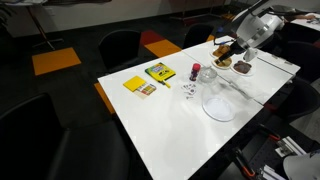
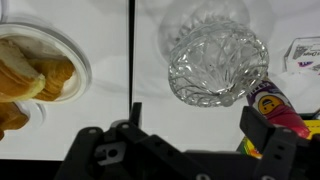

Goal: Remove the lid from the glass container and put one sachet in the container.

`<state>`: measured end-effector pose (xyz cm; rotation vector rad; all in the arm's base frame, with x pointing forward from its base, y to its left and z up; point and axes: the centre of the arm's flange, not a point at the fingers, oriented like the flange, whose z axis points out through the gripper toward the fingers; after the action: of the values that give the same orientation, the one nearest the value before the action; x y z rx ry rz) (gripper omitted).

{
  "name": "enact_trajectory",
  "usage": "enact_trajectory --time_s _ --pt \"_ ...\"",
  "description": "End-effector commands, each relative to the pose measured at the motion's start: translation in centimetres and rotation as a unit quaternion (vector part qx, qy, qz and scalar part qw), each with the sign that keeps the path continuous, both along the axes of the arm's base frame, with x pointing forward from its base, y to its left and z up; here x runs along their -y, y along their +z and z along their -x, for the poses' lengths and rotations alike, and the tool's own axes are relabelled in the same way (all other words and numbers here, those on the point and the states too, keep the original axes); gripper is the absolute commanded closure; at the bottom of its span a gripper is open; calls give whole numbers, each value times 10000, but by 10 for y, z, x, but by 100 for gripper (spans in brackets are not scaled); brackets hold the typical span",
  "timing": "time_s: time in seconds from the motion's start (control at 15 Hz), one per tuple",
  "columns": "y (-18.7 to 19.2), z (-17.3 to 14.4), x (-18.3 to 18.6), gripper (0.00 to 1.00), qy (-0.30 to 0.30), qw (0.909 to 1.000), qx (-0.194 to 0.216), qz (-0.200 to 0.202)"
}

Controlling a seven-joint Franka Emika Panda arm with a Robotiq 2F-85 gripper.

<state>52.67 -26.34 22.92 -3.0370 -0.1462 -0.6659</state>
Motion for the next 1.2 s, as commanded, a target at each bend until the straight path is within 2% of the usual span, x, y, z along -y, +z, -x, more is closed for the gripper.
enact_trajectory --time_s 0.0,0.47,0.53,0.93,1.13 --pt "-10 -12 15 0 496 9984 106 -261" --pt "-10 -13 20 0 1321 9906 -114 -337" --pt "-7 -10 12 0 1052 9940 -100 -288" --pt "-8 -11 10 0 1072 9936 -125 -318" --pt "1 -12 -16 0 1237 9919 -164 -225"
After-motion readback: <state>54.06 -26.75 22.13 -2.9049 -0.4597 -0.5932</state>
